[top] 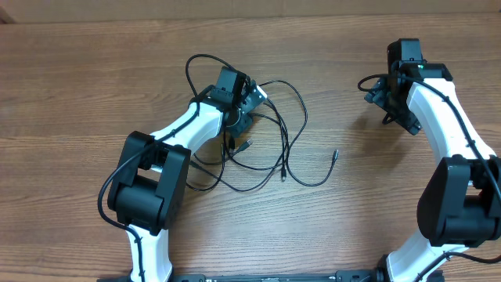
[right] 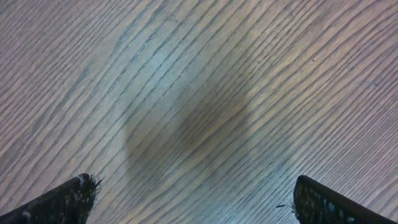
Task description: Untangle cables
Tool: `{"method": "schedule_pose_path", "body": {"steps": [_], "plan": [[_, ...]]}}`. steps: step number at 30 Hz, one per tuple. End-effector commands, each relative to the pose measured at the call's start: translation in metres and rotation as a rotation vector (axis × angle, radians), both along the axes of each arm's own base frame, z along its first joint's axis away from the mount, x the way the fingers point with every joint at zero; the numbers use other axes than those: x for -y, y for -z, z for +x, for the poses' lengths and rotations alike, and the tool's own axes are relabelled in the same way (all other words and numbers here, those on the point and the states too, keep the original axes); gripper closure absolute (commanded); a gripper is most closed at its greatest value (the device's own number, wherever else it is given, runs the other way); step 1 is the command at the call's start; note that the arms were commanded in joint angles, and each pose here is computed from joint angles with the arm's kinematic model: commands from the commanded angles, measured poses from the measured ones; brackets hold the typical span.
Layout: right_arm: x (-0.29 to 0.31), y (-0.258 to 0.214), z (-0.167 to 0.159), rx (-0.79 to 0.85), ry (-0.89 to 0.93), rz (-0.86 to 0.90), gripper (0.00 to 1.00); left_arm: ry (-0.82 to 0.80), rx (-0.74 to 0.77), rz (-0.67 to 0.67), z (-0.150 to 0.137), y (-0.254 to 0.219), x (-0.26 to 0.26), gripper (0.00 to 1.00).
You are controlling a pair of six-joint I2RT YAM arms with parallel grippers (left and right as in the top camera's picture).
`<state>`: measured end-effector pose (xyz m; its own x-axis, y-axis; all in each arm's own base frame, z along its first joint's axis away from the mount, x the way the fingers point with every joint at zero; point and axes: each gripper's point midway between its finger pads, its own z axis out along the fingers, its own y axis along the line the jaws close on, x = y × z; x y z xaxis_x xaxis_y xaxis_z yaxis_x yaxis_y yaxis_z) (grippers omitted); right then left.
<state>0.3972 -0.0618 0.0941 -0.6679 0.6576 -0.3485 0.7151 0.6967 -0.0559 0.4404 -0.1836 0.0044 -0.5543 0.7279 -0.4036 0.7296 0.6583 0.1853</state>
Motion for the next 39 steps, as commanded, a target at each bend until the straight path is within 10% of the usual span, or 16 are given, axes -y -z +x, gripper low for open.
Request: {"method": "schedule_pose_path", "body": {"steps": [1,23,39], "plan": [[0.002,-0.003,0.001,0.013,0.008,-0.009,0.0,0.046,-0.114,0.083,-0.02,0.053,-0.014,0.85],[0.002,-0.003,0.001,0.013,0.009,-0.008,0.0,-0.306,-0.056,-0.129,-0.009,-0.085,-0.008,0.96],[0.002,-0.003,0.001,0.013,0.008,-0.009,0.0,-0.311,-0.08,-0.127,0.012,-0.018,0.003,0.96]]}}
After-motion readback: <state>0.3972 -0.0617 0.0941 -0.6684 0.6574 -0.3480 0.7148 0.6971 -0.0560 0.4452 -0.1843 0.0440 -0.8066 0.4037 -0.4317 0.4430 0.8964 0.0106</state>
